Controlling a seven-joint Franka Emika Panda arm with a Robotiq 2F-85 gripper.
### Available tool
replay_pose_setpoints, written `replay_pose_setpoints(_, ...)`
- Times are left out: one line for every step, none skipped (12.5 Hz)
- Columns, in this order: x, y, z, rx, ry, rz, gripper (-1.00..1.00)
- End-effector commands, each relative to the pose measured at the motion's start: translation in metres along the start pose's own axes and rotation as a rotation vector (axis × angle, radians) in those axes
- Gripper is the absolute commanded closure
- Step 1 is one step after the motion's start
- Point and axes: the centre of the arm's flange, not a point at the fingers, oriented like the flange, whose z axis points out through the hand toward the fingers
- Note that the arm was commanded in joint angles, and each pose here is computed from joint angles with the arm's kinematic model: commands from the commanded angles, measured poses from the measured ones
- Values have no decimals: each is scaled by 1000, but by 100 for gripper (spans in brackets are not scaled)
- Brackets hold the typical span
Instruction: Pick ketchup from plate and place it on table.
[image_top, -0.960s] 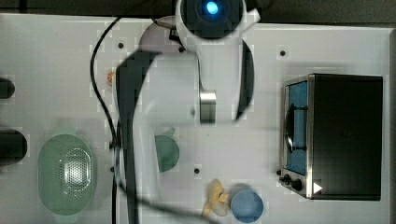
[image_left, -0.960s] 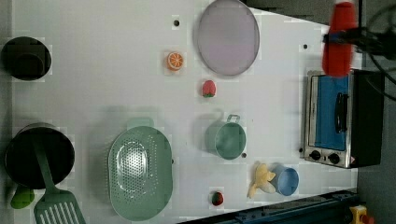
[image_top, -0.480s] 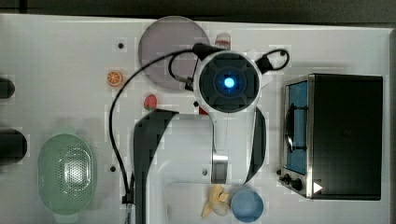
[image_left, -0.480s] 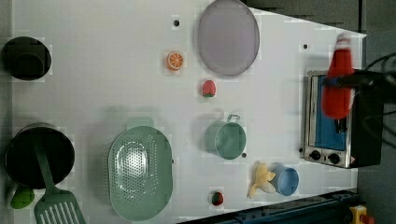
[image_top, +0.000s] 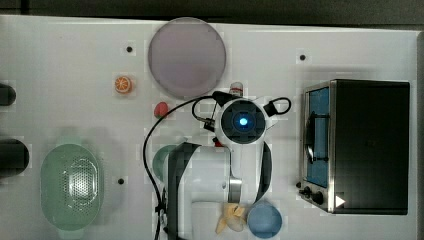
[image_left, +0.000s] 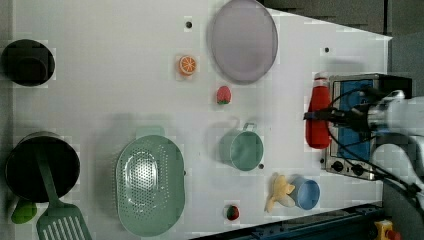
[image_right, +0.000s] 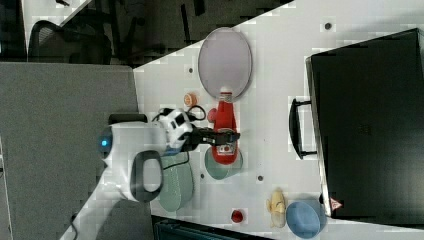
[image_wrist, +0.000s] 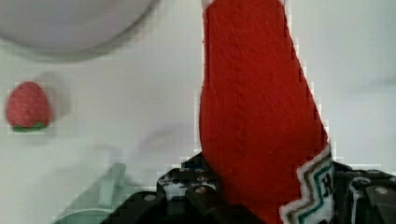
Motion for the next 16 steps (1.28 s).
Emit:
replay_pose_setpoints(-3, 1, 27, 11, -12, -15, -18)
replay_pose_setpoints(-3, 1, 43, 12, -30, -16, -18)
replay_pose_setpoints(-3, 0, 58, 14, -44, -17, -18)
replay_pose_setpoints(-3, -2, 71, 17, -51, -19, -23)
replay_pose_setpoints(-3, -3, 81, 21, -51, -20, -43)
replay_pose_setpoints(-1, -5, 85, 26, -38, -21, -65)
replay_pose_setpoints(0, -7, 81, 29, -24, -25, -86)
replay_pose_setpoints(3, -8, 74, 30, -9, -25, -100)
replay_pose_setpoints(4, -7, 63, 30, 4, -25, -100)
replay_pose_setpoints(6, -8, 48, 31, 29, -22, -100)
replay_pose_setpoints(10, -8, 27, 34, 67, -4, -100)
replay_pose_setpoints(14, -8, 1, 39, 111, 25, -100)
replay_pose_setpoints(17, -8, -29, 44, 152, 69, -100)
replay_pose_setpoints(18, -7, -59, 51, 184, 139, -100)
replay_pose_setpoints(17, -5, -87, 53, 188, 225, -100)
replay_pose_setpoints(14, -4, -112, 47, 168, 311, -100)
